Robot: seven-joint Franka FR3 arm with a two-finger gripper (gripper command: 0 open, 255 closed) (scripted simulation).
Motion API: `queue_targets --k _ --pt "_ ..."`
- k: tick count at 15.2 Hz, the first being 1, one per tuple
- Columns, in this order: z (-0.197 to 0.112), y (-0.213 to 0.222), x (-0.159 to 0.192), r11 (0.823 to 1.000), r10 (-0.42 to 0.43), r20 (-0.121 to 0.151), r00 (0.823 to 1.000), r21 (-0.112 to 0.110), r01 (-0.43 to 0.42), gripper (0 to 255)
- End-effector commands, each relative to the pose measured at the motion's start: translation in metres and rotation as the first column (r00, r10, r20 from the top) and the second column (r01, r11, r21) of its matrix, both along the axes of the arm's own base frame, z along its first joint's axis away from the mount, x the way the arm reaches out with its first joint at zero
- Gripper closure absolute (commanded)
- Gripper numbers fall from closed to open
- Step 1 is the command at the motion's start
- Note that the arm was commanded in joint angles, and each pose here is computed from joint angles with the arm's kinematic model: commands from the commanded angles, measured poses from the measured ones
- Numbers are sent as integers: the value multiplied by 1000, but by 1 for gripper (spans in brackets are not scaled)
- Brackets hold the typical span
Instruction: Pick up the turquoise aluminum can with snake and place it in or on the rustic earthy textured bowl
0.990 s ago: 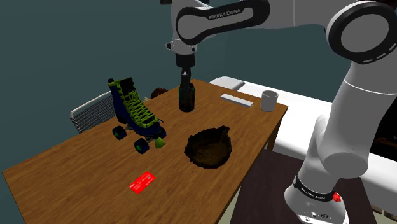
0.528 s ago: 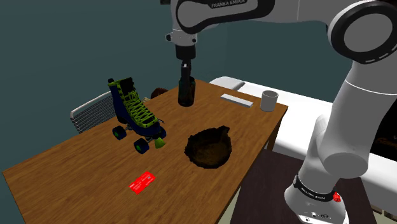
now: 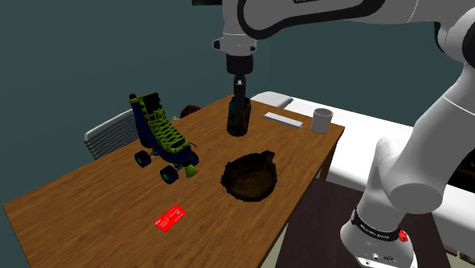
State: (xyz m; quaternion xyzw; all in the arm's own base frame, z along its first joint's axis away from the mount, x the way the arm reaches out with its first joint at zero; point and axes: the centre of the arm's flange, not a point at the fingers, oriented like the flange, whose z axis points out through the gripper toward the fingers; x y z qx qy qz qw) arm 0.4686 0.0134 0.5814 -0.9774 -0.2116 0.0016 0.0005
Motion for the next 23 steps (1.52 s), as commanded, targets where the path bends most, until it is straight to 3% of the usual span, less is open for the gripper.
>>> queue_targets --k 1,6,23 --pt "7 13 -26 1000 -1 1 1000 0 1 255" --pt "18 48 -89 1000 -1 1 1000 0 1 255" --pt "-72 48 -89 1000 -1 1 1000 0 1 255"
